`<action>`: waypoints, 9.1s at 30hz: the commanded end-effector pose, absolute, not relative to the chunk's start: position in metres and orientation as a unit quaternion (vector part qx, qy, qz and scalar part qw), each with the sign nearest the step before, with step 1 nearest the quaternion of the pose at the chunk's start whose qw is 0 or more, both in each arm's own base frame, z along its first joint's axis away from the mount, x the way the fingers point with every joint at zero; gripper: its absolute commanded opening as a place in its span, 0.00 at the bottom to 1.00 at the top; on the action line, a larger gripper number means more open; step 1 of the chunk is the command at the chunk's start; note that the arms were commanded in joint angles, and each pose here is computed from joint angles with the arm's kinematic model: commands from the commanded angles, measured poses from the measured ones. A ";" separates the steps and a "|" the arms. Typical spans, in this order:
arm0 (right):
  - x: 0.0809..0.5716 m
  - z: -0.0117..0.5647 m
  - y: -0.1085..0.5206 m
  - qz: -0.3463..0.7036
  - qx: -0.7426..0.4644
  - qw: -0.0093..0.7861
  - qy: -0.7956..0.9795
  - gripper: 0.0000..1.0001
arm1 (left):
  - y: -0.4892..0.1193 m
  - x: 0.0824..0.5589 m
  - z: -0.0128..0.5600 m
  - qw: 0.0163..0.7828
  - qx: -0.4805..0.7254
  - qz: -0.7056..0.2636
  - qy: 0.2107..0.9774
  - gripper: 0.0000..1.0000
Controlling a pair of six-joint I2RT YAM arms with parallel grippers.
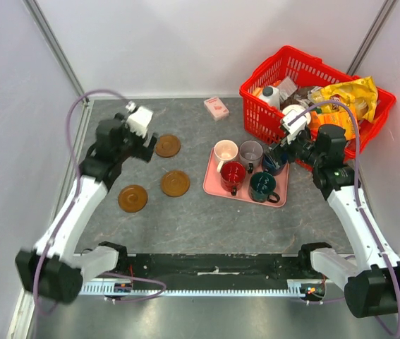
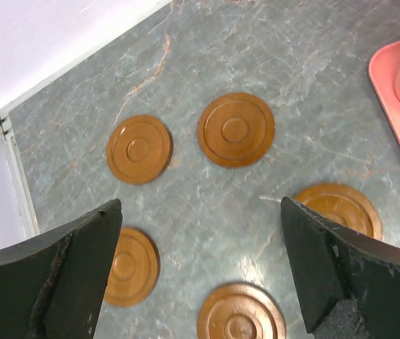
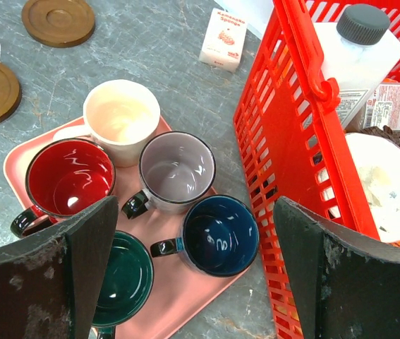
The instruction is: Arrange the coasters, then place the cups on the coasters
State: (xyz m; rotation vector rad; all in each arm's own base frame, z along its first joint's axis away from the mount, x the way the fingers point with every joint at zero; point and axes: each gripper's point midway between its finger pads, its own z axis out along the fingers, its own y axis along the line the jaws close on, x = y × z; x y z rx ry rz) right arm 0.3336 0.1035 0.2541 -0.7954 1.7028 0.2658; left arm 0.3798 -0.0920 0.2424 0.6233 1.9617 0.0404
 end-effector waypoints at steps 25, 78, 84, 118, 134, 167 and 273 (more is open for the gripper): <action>0.328 0.269 0.111 0.136 -0.343 0.599 0.711 0.98 | -0.065 0.284 0.135 0.478 0.261 -0.087 0.834 0.98; 0.333 0.264 0.105 0.134 -0.338 0.593 0.718 0.98 | -0.107 0.351 0.032 0.307 0.351 0.099 0.879 0.98; 0.332 0.264 0.105 0.133 -0.338 0.594 0.718 0.98 | -0.097 0.355 0.028 0.298 0.343 0.125 0.882 0.98; 0.332 0.264 0.104 0.130 -0.337 0.594 0.718 0.98 | -0.074 0.375 0.104 0.378 0.280 0.100 0.877 1.00; 0.331 0.312 0.084 0.083 -0.286 0.617 0.729 0.98 | -0.053 0.282 0.190 0.552 0.204 -0.037 0.808 1.00; 0.316 0.215 0.122 0.171 -0.401 0.478 0.763 0.98 | -0.065 0.268 0.156 0.528 0.234 -0.086 0.812 0.96; 0.290 0.108 0.201 -0.114 -0.706 0.253 0.652 0.98 | -0.052 0.277 0.131 0.496 0.223 -0.066 0.837 0.93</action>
